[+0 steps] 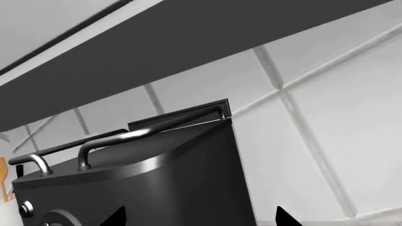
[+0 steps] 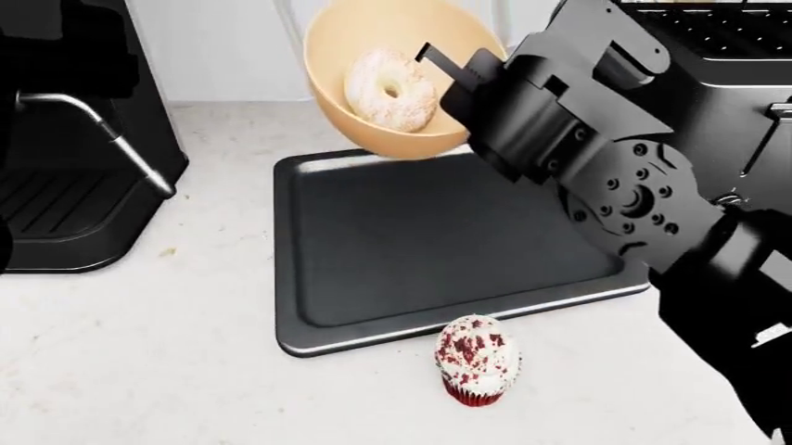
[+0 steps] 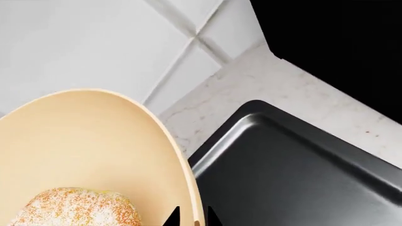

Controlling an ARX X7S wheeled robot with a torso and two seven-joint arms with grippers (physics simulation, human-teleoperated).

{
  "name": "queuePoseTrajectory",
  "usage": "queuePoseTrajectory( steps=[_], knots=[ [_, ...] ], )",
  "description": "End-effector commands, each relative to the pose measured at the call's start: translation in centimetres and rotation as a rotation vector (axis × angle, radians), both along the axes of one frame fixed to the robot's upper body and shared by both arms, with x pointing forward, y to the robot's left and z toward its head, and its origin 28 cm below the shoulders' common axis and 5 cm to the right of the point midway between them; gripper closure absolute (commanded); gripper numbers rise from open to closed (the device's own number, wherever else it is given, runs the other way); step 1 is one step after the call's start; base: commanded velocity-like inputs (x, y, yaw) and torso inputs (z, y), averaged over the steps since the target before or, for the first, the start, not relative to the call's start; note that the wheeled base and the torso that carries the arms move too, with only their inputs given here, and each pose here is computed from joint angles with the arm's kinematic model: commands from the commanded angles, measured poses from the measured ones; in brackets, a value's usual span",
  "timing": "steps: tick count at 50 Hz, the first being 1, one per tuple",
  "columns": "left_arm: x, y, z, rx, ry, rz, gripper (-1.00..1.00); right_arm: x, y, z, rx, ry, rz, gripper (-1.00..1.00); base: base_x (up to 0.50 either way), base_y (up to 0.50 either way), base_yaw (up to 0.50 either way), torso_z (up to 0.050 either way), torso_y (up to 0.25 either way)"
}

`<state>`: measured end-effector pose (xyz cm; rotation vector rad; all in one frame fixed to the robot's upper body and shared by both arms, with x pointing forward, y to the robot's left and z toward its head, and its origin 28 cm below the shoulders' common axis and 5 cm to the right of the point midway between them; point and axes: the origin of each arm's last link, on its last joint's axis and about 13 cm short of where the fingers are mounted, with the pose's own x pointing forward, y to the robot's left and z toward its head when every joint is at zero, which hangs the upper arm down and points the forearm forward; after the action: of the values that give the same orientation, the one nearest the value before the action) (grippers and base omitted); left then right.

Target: Pick up the bowl with donut and place it on the tray. Pick up the cupcake and place it on the tray.

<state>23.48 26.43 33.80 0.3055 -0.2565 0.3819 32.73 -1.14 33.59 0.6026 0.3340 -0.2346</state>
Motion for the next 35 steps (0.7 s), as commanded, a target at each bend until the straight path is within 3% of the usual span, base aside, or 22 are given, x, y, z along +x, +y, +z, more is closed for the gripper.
queuePoseTrajectory(
  steps=[1,35],
  knots=[
    [0.1,0.0,-0.1,-0.002,0.001,0.0,-1.0,0.7,0.4,-0.5,-0.031,0.029,-0.004,1.0,0.0,0.0,0.0,0.0,0.0],
    [0.1,0.0,-0.2,-0.004,0.003,-0.004,-1.0,1.3,1.0,-2.0,-0.108,0.104,-0.026,1.0,0.0,0.0,0.0,0.0,0.0]
  ],
)
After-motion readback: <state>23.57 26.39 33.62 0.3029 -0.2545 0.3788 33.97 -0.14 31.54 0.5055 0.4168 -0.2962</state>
